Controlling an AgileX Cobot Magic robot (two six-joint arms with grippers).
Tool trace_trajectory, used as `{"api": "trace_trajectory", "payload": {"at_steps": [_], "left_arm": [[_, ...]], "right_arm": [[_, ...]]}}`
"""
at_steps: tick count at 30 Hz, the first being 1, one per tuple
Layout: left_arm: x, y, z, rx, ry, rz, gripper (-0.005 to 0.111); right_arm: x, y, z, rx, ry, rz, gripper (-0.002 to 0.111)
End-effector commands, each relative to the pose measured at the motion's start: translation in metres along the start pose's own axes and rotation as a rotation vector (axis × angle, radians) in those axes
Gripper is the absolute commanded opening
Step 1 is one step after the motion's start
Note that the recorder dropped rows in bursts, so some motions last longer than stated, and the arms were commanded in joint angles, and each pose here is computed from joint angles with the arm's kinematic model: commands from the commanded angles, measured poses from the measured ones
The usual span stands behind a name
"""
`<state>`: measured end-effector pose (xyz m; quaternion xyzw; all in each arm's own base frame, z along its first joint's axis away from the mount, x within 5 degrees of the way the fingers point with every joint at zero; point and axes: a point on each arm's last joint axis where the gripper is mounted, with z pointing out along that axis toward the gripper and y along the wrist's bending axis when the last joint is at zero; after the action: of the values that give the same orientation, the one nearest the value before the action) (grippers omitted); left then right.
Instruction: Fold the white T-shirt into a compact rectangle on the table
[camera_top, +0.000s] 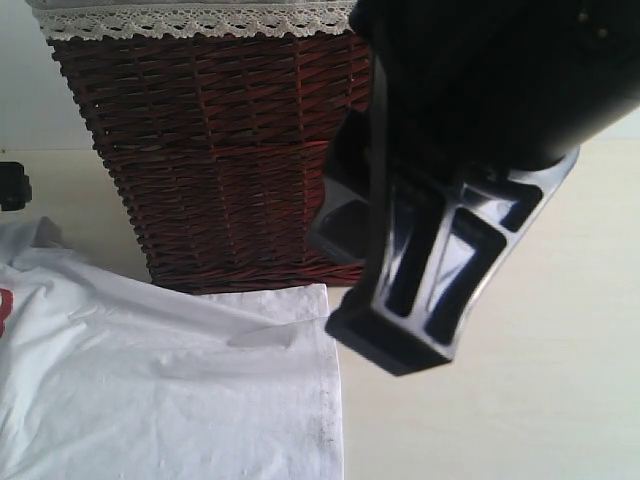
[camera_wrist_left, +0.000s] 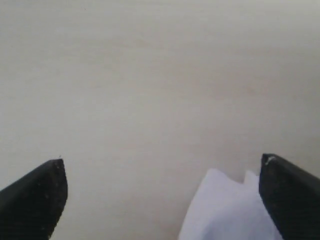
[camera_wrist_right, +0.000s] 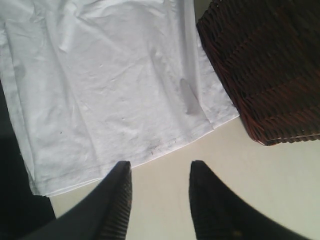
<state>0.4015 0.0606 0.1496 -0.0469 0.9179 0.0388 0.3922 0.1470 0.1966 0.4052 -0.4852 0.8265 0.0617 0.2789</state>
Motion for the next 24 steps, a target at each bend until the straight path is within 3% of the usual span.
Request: {"api": "trace_trajectory", "payload": {"at_steps": [1, 5, 12, 24], "left_arm": [[0.004, 0.001, 0.031, -0.006, 0.052, 0.006, 0.104], [0.025, 0.001, 0.044, -0.017, 0.172, 0.055, 0.096], [0.016, 0.002, 0.034, -0.027, 0.168, -0.075, 0.051], [0.020, -0.018, 0.041, 0.012, 0.162, -0.044, 0.016]], "right_arm": [[0.000, -0.001, 0.000, 0.003, -0.004, -0.001, 0.037], [0.000, -0.001, 0.000, 0.003, -0.004, 0.003, 0.037], [0.000, 0.000, 0.000, 0.001, -0.004, 0.003, 0.037], [0.000, -0.001, 0.000, 0.001, -0.004, 0.003, 0.037]]}}
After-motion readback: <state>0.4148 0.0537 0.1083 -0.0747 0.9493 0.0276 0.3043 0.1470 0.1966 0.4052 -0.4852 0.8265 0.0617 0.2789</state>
